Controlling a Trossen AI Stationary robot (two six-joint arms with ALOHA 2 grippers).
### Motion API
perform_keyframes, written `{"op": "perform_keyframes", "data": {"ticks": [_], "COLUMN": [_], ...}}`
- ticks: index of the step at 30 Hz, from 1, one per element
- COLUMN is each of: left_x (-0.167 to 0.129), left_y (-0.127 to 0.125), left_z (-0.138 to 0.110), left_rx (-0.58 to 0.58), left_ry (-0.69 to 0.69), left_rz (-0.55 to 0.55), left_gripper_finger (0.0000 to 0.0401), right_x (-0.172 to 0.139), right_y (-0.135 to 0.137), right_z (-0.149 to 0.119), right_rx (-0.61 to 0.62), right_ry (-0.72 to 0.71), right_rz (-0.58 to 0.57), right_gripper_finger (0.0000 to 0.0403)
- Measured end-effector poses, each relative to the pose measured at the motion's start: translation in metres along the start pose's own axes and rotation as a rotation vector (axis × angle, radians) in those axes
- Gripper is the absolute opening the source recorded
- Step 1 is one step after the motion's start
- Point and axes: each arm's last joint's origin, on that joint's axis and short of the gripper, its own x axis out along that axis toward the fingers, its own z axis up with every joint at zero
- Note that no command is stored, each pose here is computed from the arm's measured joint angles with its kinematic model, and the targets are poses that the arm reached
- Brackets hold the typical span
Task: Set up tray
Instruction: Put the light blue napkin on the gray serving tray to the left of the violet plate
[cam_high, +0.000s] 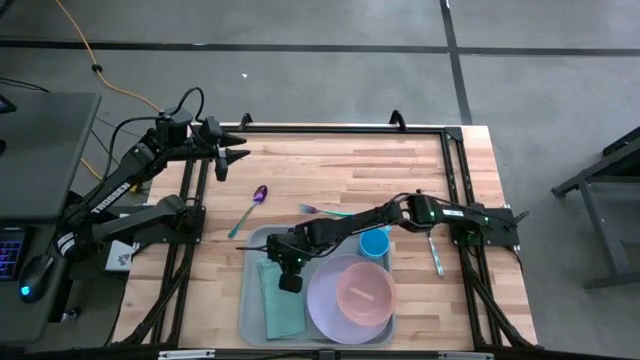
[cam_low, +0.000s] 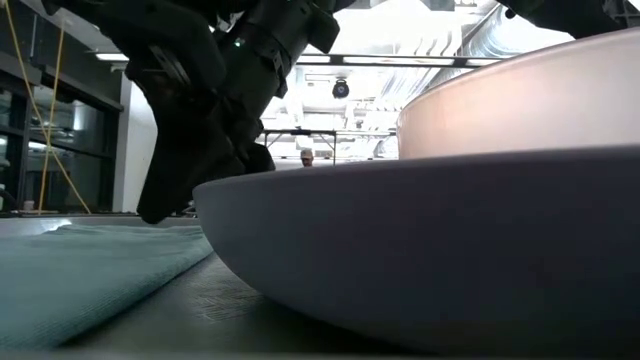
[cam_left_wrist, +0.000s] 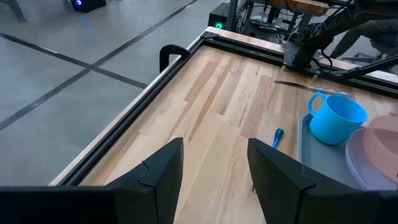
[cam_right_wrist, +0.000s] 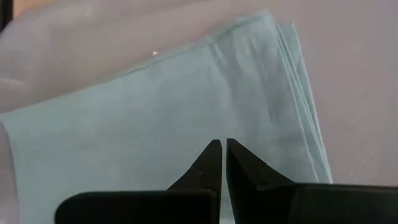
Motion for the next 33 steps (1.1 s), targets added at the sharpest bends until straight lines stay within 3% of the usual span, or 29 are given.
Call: {"op": "perform_keyframes", "data": {"ticks": [18,33], "left_x": [0.0,0.0], "left_y": [0.0,0.0], "left_z": [0.0,0.0], "left_rx": [0.0,0.0], "left_ry": [0.0,0.0], "left_rz": [-0.004,-0.003], "left_gripper_finger": [0.0211,0.0211], "right_x": [0.011,0.006], "right_y": [-0.019,-0.045], "right_z": [-0.008,0.005], "right_rx": [0.066,0.303], "right_ry": [0.013,-0.086], "right_rz": [-0.02,-0.112], "right_gripper_finger": [0.0,0.0]}}
